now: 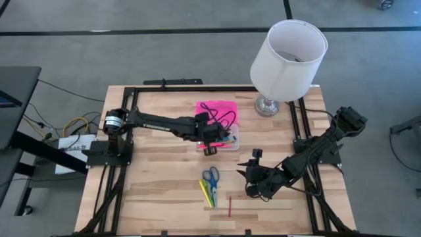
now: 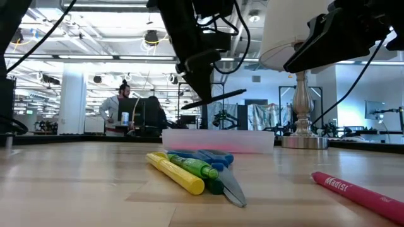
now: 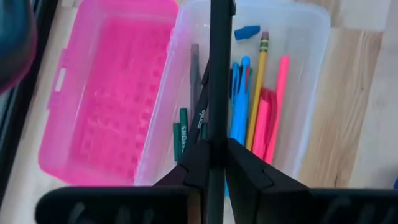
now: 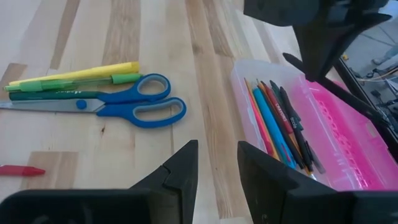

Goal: Pick & place school supplies into a supply box
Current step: Put the black pen into the supply box

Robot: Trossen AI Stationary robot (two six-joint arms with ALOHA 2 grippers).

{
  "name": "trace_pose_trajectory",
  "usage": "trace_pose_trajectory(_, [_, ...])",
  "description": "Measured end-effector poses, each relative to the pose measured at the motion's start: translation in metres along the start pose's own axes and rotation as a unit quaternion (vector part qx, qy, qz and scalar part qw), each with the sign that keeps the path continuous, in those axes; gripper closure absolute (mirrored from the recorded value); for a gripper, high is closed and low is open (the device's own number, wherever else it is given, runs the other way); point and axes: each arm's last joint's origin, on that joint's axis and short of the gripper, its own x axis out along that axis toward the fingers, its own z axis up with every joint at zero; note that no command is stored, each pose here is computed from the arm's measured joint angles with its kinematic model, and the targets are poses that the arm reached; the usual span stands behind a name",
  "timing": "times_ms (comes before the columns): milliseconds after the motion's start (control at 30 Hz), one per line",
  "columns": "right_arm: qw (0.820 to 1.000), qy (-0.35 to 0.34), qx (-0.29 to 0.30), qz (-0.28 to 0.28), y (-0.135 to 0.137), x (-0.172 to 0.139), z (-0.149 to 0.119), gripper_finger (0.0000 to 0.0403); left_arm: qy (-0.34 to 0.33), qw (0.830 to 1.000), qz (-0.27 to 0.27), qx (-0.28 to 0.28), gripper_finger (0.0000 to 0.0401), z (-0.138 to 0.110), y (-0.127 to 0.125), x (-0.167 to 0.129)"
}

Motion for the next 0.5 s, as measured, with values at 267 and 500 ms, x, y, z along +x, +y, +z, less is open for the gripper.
trace_pose_trajectory(267, [1.000, 0.003, -0.002, -0.001, 0.000, 0.000, -0.001, 0.0296, -0.008, 1.000, -0.012, 0.020, 0.0369, 0.003, 0.001, 0.008])
trace_pose_trajectory(500, [1.000, 0.004, 0.000, -0.001, 0.000, 0.000, -0.001, 0.0296, 0.011, 0.999, 0.005, 0.032, 0.0349, -0.001, -0.004, 0.035])
